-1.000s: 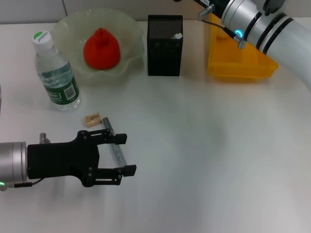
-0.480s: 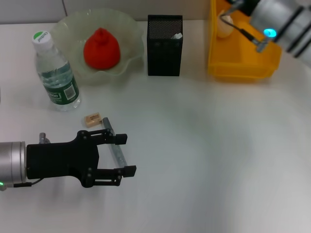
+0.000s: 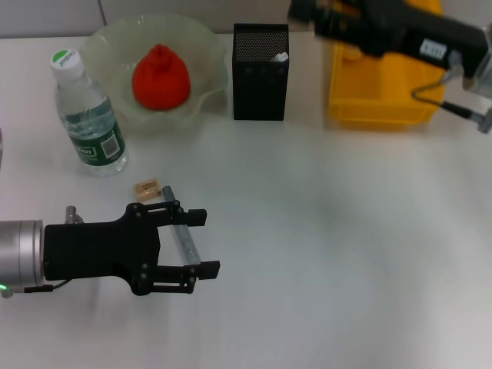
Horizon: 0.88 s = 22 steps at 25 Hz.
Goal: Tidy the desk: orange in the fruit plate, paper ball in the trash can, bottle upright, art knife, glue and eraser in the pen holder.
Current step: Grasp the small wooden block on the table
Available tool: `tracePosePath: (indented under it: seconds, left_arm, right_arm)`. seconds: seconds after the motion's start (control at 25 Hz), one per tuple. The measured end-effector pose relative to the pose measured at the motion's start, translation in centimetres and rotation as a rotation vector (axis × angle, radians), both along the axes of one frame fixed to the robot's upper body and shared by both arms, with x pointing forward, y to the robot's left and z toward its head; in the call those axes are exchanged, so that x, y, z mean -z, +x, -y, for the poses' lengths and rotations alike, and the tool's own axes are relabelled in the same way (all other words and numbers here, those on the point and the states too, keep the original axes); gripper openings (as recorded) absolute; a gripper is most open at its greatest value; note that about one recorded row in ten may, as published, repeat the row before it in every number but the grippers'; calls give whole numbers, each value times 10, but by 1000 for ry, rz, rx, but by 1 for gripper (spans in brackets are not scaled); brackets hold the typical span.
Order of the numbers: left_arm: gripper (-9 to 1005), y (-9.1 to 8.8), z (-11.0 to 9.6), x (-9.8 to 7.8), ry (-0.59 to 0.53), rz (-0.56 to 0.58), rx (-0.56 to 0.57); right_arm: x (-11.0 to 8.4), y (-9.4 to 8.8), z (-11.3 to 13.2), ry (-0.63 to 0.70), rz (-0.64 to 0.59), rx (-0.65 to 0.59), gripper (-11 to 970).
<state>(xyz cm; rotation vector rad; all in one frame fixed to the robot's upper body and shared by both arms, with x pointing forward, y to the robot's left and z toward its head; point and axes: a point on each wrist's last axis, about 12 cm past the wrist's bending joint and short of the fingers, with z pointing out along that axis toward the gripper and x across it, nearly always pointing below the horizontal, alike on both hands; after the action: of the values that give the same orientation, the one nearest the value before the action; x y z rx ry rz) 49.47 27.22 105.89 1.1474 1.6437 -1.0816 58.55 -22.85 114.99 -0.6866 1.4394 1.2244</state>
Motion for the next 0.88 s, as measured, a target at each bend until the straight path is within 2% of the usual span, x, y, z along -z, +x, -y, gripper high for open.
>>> tracePosePath:
  seconds: [0.2,0.4,0.6,0.88]
  left_arm:
    - [682,2,0,-2,-2,4,2]
    - [680,5,1,-4,-4,2,7]
    - [678,8,1,-7,-2,-7,8]
    - [675,15,-2,-12,7,-47,2]
  right_arm:
    - [11,-12,8,-180,-70,-145,775]
    - [26,-21,14,-312,-115,-202,775]
    - [41,-31,18,-430,-109,-262,775]
    - [49,-39,20,-495,-83,-279,776]
